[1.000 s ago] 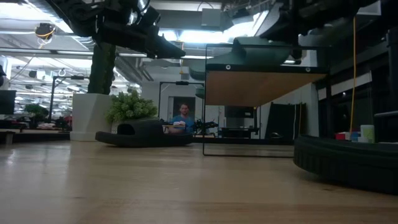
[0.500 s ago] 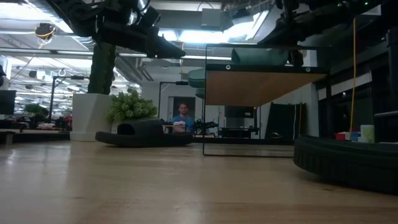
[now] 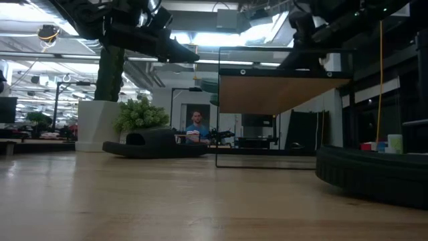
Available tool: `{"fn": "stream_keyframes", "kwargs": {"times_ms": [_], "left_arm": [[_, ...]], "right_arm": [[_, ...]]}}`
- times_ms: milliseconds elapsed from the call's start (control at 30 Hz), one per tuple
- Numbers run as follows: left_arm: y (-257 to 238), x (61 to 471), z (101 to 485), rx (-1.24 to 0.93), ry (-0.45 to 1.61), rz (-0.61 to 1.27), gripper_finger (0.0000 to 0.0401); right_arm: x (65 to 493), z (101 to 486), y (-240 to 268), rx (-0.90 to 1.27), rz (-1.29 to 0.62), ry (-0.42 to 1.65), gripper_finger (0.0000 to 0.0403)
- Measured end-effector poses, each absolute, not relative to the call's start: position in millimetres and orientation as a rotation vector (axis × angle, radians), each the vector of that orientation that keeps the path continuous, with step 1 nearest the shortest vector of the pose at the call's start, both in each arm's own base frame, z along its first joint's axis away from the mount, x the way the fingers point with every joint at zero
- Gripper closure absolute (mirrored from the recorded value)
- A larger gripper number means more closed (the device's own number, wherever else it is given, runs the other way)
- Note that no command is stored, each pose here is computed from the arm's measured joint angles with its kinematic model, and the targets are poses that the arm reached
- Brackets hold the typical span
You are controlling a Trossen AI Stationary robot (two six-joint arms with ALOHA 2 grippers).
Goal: Pick and place slides into the shelf
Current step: Put the green slide on the shelf
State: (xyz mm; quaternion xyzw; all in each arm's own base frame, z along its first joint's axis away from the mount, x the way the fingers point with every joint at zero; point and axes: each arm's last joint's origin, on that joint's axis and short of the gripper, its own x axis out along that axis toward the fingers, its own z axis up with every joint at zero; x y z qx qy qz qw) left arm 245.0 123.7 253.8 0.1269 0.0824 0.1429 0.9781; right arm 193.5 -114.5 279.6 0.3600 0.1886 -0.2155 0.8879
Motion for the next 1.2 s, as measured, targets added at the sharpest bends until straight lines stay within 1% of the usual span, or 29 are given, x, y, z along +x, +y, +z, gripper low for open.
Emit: {"fn": "stream_keyframes", "kwargs": {"times_ms": [233, 433, 600, 833, 967, 1200], "left_arm": [[123.6, 245.1, 253.8, 0.256, 0.166, 0.287, 0.0401], [123.6, 245.1, 253.8, 0.255, 0.166, 0.287, 0.0401], [123.6, 245.1, 253.8, 0.255, 0.166, 0.287, 0.0401], [123.6, 245.1, 253.8, 0.255, 0.166, 0.287, 0.0401], [123.6, 245.1, 253.8, 0.255, 0.166, 0.288, 0.0401], [123.6, 245.1, 253.8, 0.254, 0.166, 0.288, 0.0401]], "right_arm": [[191.3, 275.8, -120.5, 0.717, -0.479, 0.419, 0.0399], [190.4, 275.1, -121.5, 0.646, -0.482, 0.438, 0.0398], [187.9, 271.7, -121.8, 0.589, -0.531, 0.484, 0.0396], [187.7, 271.6, -122.0, 0.495, -0.514, 0.508, 0.0391], [187.7, 271.6, -122.1, 0.484, -0.513, 0.51, 0.0369], [187.3, 271.5, -122.7, 0.436, -0.524, 0.521, 0.0304]]}}
